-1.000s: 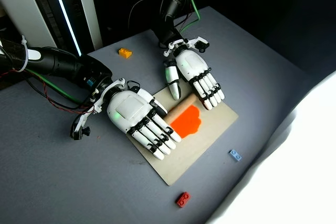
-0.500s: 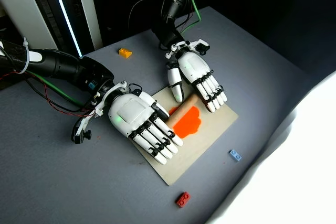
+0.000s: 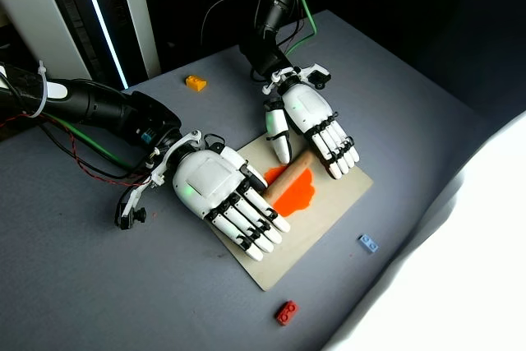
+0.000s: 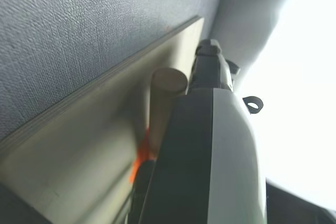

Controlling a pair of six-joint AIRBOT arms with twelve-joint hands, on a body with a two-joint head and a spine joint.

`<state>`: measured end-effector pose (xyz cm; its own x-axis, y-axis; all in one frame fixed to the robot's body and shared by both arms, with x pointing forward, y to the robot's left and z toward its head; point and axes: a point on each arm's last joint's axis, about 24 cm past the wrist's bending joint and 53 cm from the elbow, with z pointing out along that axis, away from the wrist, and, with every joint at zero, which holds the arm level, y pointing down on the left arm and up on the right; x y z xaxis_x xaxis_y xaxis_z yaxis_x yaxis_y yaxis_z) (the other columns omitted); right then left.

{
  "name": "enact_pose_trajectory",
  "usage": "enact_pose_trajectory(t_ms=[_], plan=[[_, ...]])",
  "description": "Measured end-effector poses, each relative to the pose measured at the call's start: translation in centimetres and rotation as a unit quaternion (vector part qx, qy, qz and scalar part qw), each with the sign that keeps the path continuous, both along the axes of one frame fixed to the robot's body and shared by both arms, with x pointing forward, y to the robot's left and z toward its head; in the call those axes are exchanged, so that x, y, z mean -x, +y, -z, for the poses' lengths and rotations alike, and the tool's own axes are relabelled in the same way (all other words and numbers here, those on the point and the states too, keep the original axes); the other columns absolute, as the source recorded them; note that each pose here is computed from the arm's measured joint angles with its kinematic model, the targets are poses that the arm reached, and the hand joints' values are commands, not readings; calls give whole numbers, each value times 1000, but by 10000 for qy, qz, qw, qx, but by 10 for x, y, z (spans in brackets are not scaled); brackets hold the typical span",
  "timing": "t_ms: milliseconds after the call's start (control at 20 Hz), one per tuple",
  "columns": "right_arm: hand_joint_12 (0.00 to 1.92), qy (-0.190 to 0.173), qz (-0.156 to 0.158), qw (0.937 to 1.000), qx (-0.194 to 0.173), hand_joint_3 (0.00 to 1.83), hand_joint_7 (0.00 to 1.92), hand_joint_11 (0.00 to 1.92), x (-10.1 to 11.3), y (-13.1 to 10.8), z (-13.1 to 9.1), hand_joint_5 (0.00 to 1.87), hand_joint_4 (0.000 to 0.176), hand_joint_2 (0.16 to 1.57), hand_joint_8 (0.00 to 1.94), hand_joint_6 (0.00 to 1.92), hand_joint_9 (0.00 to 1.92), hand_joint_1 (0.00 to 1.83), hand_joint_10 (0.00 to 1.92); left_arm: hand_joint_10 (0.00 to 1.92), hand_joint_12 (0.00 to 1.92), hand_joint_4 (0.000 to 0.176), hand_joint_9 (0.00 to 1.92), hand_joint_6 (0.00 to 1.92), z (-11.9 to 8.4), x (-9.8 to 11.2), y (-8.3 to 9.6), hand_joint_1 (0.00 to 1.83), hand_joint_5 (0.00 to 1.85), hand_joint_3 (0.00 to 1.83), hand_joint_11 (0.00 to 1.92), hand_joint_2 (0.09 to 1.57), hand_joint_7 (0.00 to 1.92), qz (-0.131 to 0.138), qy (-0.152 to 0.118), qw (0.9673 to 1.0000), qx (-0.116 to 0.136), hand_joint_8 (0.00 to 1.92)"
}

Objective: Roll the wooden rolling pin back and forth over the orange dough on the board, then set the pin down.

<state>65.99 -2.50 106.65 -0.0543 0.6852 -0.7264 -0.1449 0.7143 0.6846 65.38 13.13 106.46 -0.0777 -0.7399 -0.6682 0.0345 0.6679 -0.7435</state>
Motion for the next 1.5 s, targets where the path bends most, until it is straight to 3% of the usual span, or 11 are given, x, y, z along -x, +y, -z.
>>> enact_pose_trajectory(t_ms=[950, 1500], plan=[[142, -3, -94, 9997, -208, 0, 117, 0, -23, 4, -7, 137, 0, 1420, 3, 4, 72, 0, 5, 0, 0, 0, 1, 0, 0, -16, -5, 0, 9, 1, 0, 1427, 30, 74, 39, 9999, 118, 0], [147, 63, -225, 9992, -338, 0, 149, 0, -35, 9, -8, 173, 0, 1413, 1, 8, 95, 0, 4, 0, 0, 0, 0, 0, 1, -26, 0, 0, 5, 0, 0, 1426, 29, 53, 43, 9999, 107, 1]])
